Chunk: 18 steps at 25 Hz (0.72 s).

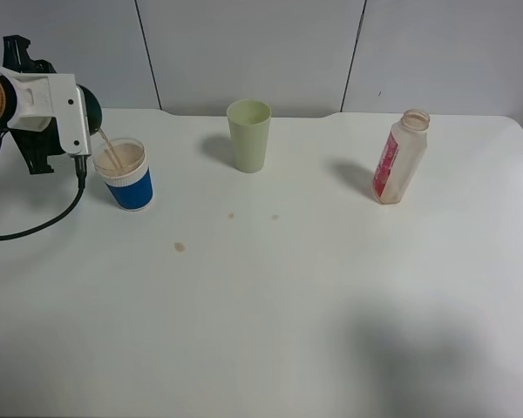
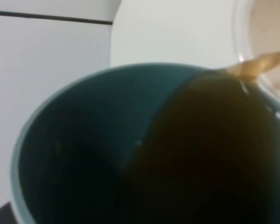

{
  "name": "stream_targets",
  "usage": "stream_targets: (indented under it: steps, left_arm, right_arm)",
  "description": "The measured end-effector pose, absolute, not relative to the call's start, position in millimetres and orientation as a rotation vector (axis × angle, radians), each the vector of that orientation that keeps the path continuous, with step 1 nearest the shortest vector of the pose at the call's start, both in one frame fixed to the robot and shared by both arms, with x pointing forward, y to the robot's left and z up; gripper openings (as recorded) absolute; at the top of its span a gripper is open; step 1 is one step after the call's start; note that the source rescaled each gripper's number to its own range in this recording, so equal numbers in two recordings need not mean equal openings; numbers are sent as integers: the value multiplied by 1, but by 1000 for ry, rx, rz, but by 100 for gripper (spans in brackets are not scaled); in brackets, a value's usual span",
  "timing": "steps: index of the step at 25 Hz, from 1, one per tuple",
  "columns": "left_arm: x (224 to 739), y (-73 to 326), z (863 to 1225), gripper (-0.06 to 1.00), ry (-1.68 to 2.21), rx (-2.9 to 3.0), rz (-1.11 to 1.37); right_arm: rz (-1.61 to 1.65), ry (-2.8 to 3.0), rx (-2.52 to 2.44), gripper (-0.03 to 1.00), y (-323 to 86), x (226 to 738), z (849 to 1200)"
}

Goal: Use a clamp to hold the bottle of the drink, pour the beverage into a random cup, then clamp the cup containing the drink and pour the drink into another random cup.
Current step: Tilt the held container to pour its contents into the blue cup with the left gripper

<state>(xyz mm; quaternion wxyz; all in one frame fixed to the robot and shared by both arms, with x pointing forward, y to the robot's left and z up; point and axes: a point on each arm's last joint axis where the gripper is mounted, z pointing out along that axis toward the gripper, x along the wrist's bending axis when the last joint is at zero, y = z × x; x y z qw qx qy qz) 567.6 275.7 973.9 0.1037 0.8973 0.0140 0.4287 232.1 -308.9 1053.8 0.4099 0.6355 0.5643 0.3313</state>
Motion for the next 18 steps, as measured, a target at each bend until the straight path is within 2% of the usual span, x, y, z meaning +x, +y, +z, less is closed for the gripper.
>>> stream_targets:
  steps: [18]
  left_arm:
    - [566,271,972,1,-54,2711,1268]
  right_arm:
    - [834,1421,1600,98,-309,232,1054]
